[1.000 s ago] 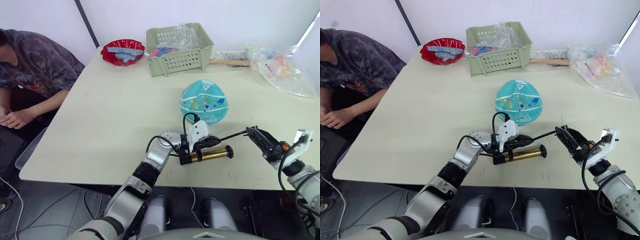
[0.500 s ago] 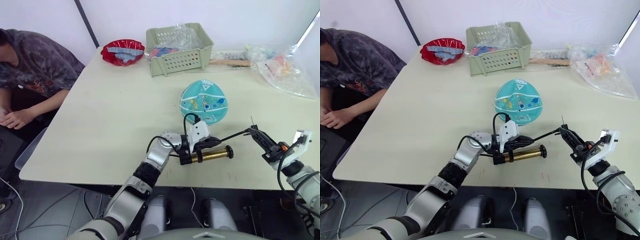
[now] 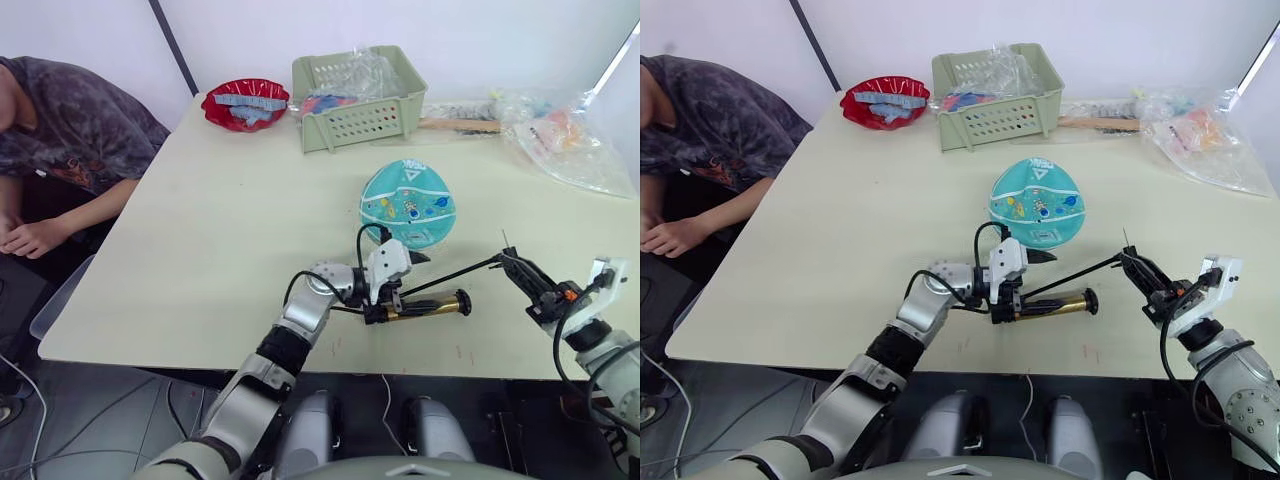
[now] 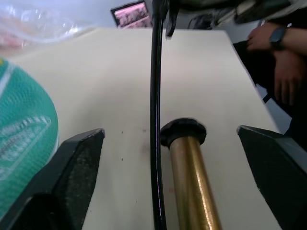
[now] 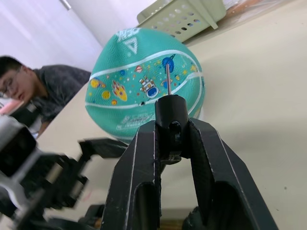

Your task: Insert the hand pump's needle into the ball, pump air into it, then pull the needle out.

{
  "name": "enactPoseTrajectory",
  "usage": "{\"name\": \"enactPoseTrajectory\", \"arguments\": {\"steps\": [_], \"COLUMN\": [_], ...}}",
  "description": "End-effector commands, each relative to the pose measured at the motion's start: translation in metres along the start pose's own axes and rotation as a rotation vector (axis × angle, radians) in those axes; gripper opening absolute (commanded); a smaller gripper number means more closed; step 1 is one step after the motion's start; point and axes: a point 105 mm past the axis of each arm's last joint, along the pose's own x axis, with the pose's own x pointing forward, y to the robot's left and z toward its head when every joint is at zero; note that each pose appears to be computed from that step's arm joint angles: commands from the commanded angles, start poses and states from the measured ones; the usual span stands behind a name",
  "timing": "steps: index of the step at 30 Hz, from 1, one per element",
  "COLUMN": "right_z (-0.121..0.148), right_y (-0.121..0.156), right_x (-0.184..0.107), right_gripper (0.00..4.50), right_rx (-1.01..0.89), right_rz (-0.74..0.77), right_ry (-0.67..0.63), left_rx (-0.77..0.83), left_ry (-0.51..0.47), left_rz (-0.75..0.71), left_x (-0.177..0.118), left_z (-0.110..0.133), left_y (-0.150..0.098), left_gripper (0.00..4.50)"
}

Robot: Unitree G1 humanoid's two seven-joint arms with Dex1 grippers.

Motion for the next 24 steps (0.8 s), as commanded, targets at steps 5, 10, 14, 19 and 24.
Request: {"name": "enactPoseTrajectory", "arguments": {"steps": [5, 10, 14, 19, 24], "right_z": [0.01, 0.006, 0.002, 0.009, 0.013], "right_y": [0.023, 0.028, 0.028, 0.028, 0.027], "right_x": [-0.005, -0.011, -0.012, -0.012, -0.012], "right_gripper": [0.32, 0.32, 0.32, 0.32, 0.32], "right_rx": [-0.293, -0.474, -0.608, -0.671, -0.675], "right_rz": [0.169, 0.262, 0.327, 0.341, 0.336], "right_ry": [-0.027, -0.014, 0.024, -0.017, -0.043], "left_rx": [0.045, 0.049, 0.071, 0.08, 0.041], "left_ry": [-0.116, -0.124, -0.106, -0.099, -0.078], "left_rz": [0.019, 0.013, 0.064, 0.193, 0.349], "left_x": [-0.035, -0.058, -0.077, -0.095, -0.097], "left_z": [0.039, 0.045, 0.047, 0.058, 0.067], "left_y": [0.001, 0.0, 0.013, 0.036, 0.06], "left_gripper": [4.49, 4.49, 4.49, 4.49, 4.49]}}
